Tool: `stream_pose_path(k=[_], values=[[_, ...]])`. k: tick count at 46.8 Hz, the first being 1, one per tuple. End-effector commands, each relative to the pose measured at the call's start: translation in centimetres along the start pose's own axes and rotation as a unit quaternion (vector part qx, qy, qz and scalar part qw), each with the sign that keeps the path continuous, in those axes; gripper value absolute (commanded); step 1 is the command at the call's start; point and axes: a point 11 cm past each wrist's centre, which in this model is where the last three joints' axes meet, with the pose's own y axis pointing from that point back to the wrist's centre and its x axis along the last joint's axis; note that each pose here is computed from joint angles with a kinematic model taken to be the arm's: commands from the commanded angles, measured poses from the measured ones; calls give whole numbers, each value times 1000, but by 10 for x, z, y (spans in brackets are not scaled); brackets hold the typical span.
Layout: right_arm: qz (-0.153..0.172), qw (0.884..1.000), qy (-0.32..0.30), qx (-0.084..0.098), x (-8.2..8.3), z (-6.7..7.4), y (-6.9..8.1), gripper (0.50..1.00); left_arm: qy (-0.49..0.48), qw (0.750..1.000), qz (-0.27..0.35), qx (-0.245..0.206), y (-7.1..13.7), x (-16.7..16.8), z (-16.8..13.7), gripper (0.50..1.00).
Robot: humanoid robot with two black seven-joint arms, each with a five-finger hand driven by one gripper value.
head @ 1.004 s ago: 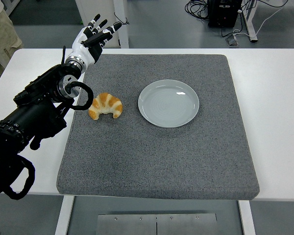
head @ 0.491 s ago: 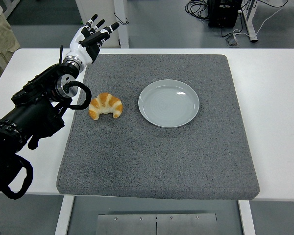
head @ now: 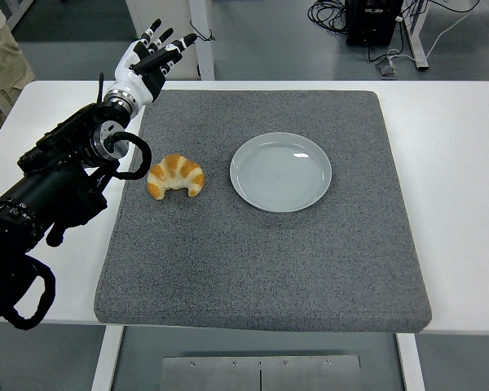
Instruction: Place the bread on the plate
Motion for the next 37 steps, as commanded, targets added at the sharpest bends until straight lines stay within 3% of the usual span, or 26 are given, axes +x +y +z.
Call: stream_pose_path(k=[1,20,37], values=[[0,1000,0,1,0,0,0,1000,-4,1000,-1,0,0,-1,0,987],[0,1000,0,0,0,0,0,1000,-31,999,-28,5,3,-7,7,987],[0,1000,0,0,0,0,0,1000,-120,991,-66,8,21,-13,31,987]])
